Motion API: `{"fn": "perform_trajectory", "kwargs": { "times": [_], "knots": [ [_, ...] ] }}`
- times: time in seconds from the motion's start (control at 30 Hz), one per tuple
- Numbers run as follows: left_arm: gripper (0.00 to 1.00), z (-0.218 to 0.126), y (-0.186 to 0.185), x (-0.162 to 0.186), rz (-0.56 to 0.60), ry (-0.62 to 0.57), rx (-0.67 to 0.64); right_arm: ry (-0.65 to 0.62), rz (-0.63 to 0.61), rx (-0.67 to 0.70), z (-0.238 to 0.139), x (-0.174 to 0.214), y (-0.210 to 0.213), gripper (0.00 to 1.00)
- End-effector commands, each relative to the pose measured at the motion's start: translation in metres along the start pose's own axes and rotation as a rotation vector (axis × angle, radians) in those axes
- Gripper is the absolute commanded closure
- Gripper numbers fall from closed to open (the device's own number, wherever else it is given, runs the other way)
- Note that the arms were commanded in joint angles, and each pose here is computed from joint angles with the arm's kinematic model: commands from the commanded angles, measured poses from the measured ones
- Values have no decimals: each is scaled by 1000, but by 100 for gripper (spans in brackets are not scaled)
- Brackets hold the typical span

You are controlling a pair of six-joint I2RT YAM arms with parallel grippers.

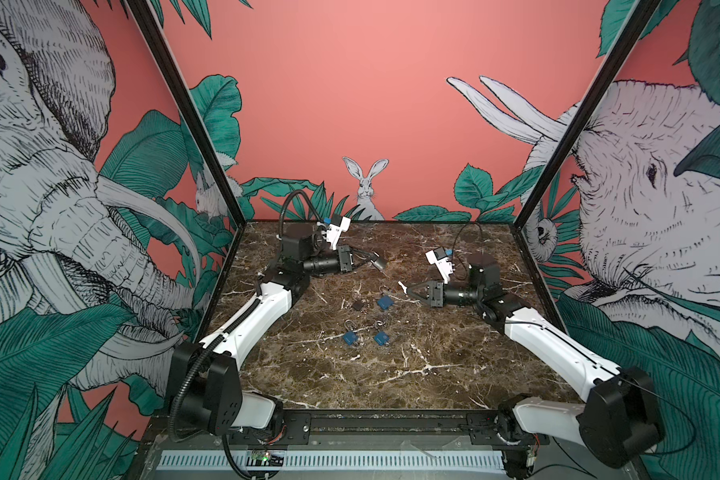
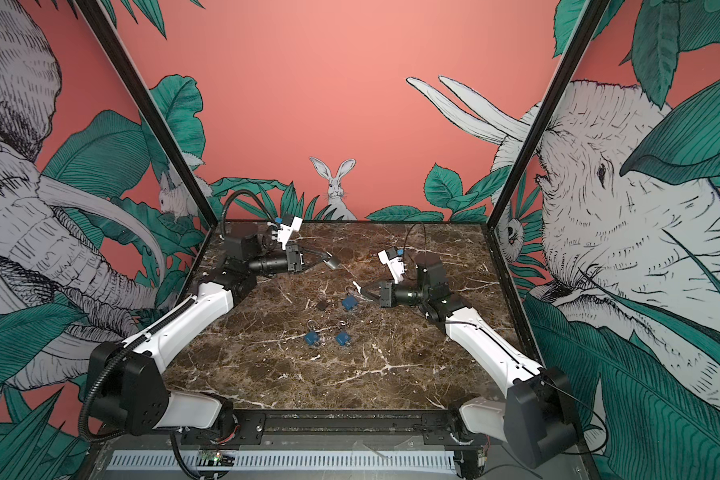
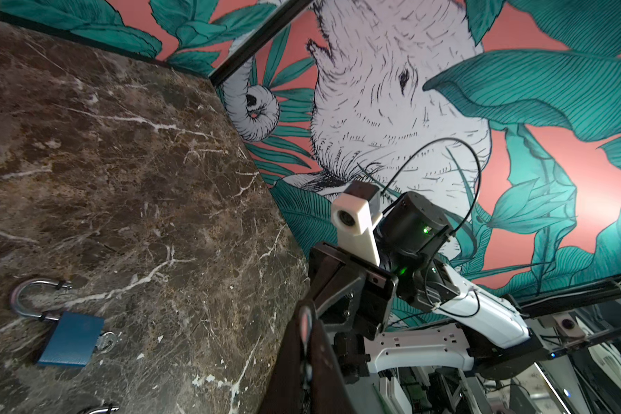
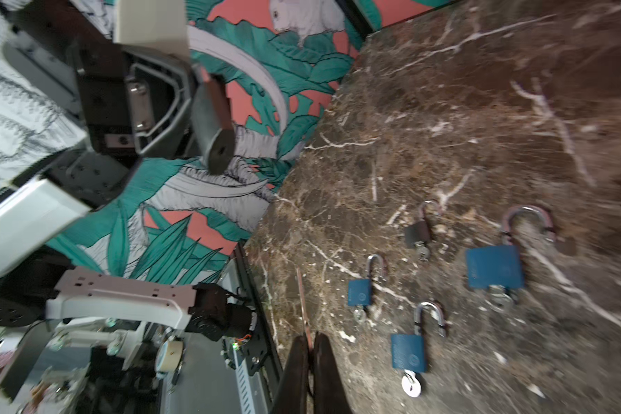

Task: Lock with the key

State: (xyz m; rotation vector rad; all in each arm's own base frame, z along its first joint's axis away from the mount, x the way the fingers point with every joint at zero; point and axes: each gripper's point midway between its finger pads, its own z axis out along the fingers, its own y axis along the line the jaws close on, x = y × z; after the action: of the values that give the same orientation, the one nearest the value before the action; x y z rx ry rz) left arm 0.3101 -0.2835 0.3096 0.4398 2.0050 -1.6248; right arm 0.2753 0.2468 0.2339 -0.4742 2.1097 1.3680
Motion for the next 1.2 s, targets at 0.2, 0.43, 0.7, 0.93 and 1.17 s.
{"fn": "perform_trajectory", "kwargs": {
  "times": [0.2,0.43,0.7,0.93,1.17],
  "knots": [
    [100,86,53,50,-47,221,-58,-99,153,434,-59,8,-96,100],
    [100,160,91,77,-90,369,-62,-138,215,539,-85,11,-126,100],
    [100,209,130,91,-124,466,-98,-177,241,627,-109,11,-144,100],
    [100,239,147,115,-155,536,-121,-142,258,688,-111,30,-160,100],
    [100,253,162,124,-165,570,-156,-113,291,690,-105,47,-171,100]
  ]
}}
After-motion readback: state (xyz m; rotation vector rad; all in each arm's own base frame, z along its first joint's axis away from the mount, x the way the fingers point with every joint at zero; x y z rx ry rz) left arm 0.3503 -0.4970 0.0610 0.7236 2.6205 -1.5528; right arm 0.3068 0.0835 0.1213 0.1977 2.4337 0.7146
